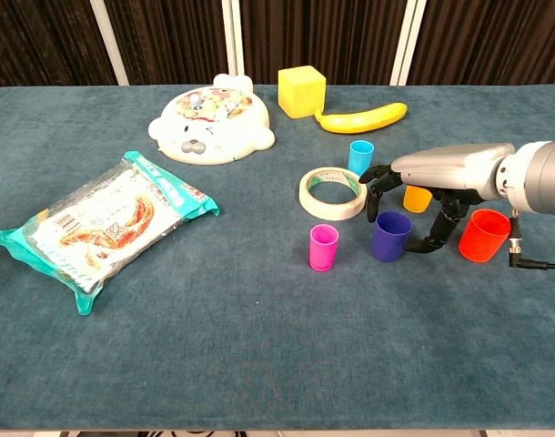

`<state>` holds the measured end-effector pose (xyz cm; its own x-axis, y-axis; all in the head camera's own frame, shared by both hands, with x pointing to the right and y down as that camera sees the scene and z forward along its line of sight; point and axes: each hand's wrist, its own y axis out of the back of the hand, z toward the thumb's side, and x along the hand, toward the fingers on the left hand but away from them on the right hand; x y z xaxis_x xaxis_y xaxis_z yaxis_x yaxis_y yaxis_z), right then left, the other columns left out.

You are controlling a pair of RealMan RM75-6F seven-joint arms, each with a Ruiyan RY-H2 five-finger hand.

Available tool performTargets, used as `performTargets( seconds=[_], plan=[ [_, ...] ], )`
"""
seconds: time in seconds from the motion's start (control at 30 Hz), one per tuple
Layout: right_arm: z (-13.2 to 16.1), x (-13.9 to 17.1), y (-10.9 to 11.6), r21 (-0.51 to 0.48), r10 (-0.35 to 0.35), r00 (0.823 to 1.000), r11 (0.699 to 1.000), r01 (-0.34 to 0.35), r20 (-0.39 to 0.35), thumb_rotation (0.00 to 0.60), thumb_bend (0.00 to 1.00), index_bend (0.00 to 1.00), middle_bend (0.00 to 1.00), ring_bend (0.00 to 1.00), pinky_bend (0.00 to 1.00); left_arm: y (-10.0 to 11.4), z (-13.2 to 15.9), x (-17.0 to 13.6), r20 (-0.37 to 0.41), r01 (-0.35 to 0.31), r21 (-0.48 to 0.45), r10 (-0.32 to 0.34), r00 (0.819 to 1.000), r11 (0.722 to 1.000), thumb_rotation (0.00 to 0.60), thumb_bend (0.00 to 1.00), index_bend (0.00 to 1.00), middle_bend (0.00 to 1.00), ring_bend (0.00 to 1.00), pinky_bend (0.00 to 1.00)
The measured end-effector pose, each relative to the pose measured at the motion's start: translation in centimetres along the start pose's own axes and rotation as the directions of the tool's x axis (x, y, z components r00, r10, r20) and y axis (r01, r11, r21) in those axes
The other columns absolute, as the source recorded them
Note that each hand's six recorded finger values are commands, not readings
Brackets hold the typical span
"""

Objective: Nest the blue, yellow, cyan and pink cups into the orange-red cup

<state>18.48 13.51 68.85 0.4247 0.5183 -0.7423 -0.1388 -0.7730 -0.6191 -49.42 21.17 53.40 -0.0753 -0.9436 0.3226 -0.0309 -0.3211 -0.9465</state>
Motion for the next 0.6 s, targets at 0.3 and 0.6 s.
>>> performTargets(
  seconds=[0.3,0.6],
  plan=[
    [0.03,-0.21,0.34,-0.001,-0.011,1.0,1.0,0.011,0.0,0.6,0.41,0.39,0.03,0.05,0.03,-0.04,0.06,-0.02,-0.001,-0.002,0.001,0.002,1.0,1.0,0.6,0.13,0.05,0.02,0.0,0.0],
    [0.11,-0.28,0.29,-0.015,-0.013,1.0,1.0,0.013,0.001,0.6,0.41,0.44,0.03,0.06,0.04,0.01,0.14,-0.07,0.0,-0.005,-0.002,0.005,1.0,1.0,0.6,0.13,0.05,0.02,0.0,0.0]
  ],
)
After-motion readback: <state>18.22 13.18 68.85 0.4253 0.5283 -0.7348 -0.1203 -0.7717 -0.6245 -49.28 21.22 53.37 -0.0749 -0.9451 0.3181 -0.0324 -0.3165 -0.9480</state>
